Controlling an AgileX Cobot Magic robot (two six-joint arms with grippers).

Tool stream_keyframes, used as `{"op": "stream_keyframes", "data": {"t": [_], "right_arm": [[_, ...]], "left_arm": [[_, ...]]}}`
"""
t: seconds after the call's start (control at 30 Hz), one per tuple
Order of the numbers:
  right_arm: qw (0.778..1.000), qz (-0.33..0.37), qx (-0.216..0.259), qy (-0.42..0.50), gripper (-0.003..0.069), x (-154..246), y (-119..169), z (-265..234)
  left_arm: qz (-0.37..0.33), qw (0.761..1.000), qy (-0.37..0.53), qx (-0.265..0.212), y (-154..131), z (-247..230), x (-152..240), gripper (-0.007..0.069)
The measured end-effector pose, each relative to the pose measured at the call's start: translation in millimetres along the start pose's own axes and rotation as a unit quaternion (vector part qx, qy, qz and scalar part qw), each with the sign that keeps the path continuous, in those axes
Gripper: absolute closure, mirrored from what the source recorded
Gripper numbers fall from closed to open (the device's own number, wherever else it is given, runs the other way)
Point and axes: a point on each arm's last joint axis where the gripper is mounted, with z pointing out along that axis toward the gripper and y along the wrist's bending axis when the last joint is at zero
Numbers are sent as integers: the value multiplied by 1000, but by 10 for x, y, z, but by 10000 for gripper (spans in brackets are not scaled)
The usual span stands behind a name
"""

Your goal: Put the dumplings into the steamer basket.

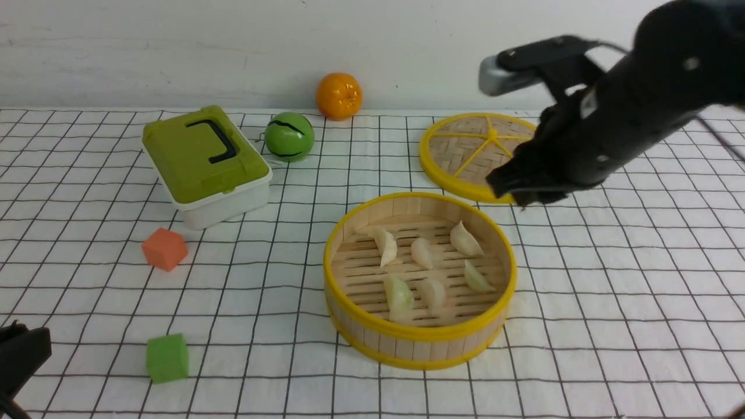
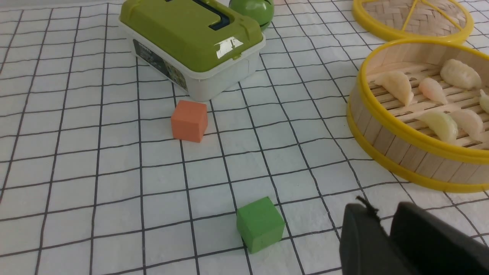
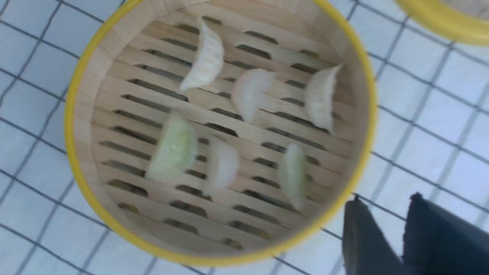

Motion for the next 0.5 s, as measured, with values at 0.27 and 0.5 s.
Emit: {"op": "stream_keyframes", "data": {"t": [0.27, 0.5], "right_arm": [[983, 5, 145, -110, 681, 489, -319, -1624], [914, 79, 147, -371, 680, 1454, -375, -2367]], "left_arm": [[1, 1000, 0, 0, 0, 0, 0, 501], [1, 1000, 0, 0, 1, 0, -1, 501]]}}
